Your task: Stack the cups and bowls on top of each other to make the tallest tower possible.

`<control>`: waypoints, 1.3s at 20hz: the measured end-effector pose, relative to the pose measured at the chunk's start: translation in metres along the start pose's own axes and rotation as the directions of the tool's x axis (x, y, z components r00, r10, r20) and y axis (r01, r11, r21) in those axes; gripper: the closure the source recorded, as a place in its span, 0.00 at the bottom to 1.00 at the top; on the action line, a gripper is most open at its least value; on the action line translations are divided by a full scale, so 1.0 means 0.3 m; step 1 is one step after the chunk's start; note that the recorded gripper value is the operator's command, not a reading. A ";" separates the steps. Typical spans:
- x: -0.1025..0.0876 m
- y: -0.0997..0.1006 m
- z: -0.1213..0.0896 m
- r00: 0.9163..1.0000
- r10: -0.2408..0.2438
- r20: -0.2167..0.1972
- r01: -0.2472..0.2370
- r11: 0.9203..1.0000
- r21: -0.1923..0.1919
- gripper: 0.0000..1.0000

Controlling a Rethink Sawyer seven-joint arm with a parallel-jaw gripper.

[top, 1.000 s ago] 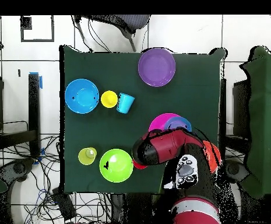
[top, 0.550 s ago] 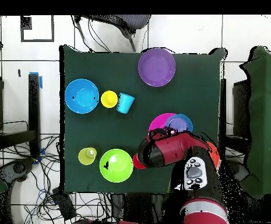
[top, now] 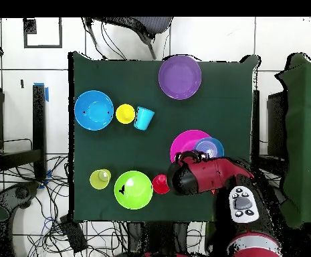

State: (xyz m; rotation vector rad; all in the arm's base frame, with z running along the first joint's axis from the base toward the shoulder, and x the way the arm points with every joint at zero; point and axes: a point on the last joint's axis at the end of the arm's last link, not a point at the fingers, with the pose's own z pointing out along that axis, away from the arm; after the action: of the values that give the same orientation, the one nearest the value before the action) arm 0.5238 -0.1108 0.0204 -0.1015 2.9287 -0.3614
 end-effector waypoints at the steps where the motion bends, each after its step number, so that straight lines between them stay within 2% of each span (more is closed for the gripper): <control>1: -0.002 -0.002 -0.002 1.000 0.010 0.001 -0.010 1.000 -0.006 1.00; 7: -0.033 -0.002 -0.018 0.996 0.092 0.017 -0.090 0.993 -0.073 1.00; 12: -0.068 0.009 -0.039 0.991 0.128 0.035 -0.124 0.986 -0.115 1.00; 19: -0.115 0.051 -0.073 0.989 0.143 0.042 -0.135 0.977 -0.166 1.00; 26: -0.121 0.094 -0.081 0.992 0.124 0.019 -0.118 0.977 -0.178 1.00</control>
State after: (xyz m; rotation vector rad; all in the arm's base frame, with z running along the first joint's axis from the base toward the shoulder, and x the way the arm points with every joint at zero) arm 0.5534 -0.0745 0.0430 0.0467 2.9135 -0.0797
